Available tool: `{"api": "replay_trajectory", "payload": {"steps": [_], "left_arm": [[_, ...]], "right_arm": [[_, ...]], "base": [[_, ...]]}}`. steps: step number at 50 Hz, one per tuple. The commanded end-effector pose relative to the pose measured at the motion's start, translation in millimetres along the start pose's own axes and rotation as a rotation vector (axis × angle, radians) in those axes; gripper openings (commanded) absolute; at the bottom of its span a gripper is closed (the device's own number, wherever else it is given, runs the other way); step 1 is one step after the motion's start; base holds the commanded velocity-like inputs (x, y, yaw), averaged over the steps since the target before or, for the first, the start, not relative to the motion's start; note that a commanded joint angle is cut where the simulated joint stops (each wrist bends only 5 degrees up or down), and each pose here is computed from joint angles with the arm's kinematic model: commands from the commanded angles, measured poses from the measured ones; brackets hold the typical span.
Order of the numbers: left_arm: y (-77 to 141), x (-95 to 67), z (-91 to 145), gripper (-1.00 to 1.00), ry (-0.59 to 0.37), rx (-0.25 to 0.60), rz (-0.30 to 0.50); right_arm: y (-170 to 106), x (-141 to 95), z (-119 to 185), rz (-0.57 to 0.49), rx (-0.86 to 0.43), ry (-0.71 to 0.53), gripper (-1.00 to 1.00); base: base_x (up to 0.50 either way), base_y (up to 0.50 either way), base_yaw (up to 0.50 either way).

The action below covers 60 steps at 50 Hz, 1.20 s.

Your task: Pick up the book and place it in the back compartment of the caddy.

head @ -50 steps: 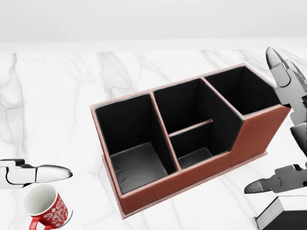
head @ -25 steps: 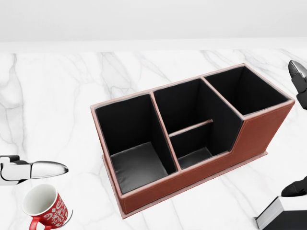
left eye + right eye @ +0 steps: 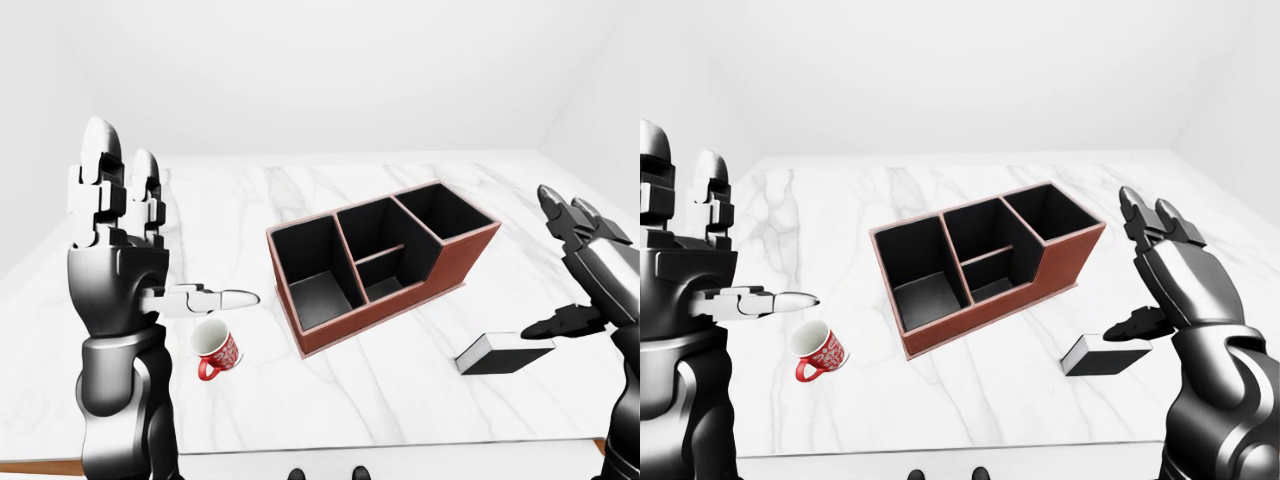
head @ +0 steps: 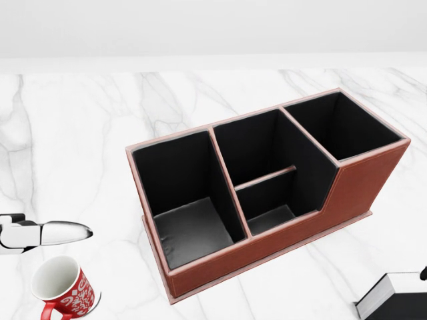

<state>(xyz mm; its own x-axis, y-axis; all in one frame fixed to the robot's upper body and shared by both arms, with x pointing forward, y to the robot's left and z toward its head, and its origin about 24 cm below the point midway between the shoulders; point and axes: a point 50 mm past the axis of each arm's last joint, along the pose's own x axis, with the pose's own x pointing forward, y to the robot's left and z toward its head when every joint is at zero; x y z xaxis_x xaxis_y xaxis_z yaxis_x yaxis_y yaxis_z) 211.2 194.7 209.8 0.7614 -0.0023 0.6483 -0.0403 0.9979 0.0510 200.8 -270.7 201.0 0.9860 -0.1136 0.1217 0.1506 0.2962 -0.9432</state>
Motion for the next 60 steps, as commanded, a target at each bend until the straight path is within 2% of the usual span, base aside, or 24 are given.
{"api": "replay_trajectory", "payload": {"steps": [1,11,27,43,60], "left_arm": [[1,0.4,0,1.0,-0.001,0.001,0.002],[1,0.2,-1,1.0,0.006,0.0,0.002],[0,0.7,-1,1.0,0.003,0.001,0.002],[0,0.0,-2,1.0,0.01,0.001,0.0],[0,-0.3,-2,1.0,0.011,0.003,-0.002]], "right_arm": [[7,-3,-10,0.029,0.007,0.052,1.0],[35,-11,-33,0.142,0.064,0.165,1.0],[58,-22,-57,0.238,0.105,0.285,1.0],[98,-23,-75,0.418,0.113,0.292,1.0],[109,-25,-83,0.433,0.103,0.305,1.0]], "base": [[0.0,0.0,0.0],[0.0,0.0,0.0],[0.0,0.0,0.0],[0.0,0.0,0.0],[0.0,0.0,0.0]]}}
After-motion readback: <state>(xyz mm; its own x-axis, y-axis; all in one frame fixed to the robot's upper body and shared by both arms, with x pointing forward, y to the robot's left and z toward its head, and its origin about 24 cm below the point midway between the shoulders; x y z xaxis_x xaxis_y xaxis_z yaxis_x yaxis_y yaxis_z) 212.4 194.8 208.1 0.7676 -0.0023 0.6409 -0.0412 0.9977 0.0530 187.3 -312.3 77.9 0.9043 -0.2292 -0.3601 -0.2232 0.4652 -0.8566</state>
